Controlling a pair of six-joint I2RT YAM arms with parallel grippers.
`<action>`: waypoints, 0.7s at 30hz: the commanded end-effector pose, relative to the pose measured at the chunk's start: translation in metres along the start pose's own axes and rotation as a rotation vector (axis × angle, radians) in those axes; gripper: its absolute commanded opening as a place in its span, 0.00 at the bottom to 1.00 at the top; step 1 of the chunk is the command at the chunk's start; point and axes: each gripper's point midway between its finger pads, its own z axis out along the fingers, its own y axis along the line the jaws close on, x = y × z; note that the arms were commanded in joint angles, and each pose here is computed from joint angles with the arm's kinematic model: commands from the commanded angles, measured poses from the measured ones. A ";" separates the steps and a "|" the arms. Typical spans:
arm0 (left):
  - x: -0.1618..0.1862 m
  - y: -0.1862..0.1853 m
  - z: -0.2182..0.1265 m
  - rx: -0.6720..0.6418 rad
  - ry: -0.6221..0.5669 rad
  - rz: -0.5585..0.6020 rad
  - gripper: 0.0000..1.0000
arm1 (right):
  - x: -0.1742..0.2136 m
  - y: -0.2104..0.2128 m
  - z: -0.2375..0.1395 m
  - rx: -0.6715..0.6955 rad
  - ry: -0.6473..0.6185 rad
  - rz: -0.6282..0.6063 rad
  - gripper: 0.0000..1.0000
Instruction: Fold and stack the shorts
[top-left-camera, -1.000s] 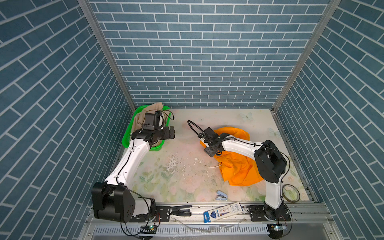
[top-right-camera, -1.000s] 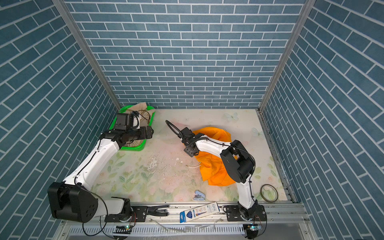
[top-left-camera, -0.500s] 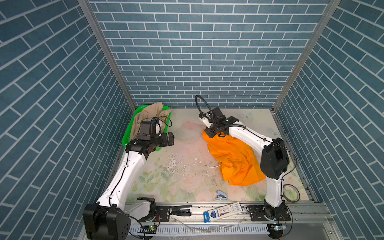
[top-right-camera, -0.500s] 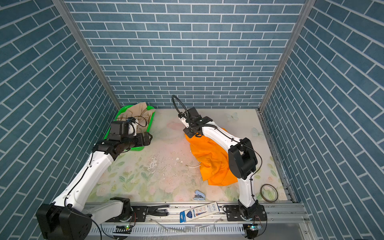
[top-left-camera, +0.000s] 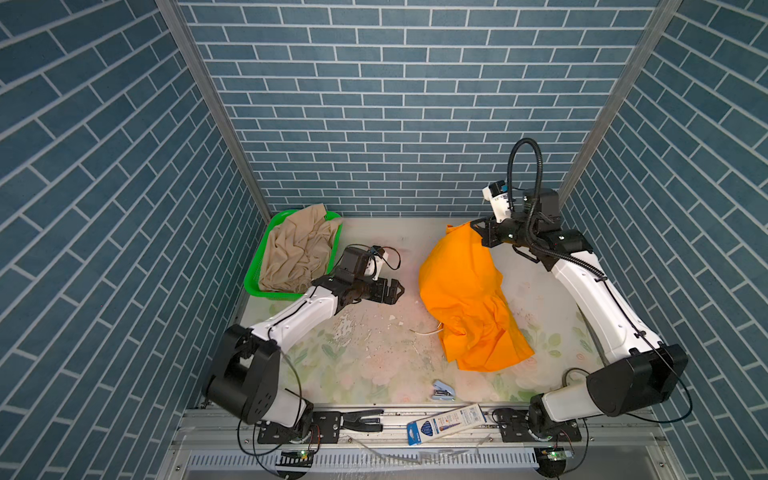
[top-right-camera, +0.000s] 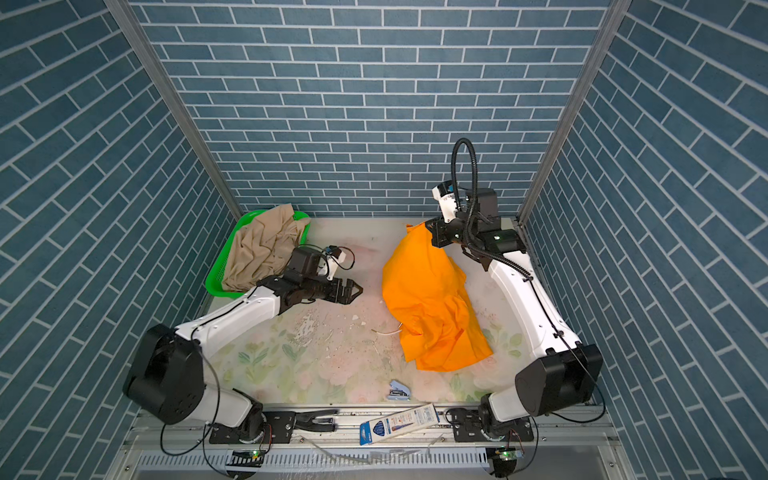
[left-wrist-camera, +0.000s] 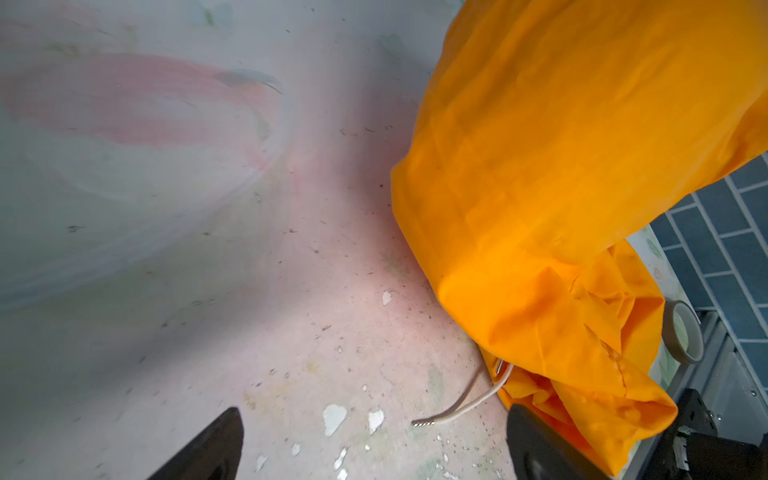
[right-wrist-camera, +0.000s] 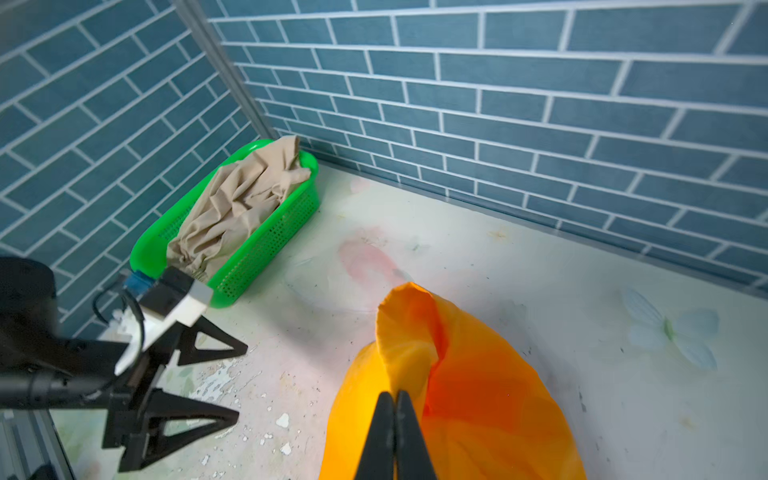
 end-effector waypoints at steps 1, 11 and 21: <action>-0.019 -0.035 0.026 0.131 -0.036 0.048 1.00 | -0.015 -0.007 -0.017 -0.043 -0.093 0.105 0.00; -0.016 -0.092 0.098 0.298 0.042 0.087 0.99 | -0.029 0.019 -0.028 -0.180 -0.142 0.099 0.00; -0.051 -0.072 0.079 0.186 0.046 0.134 0.00 | -0.026 0.022 -0.027 -0.201 -0.133 0.092 0.00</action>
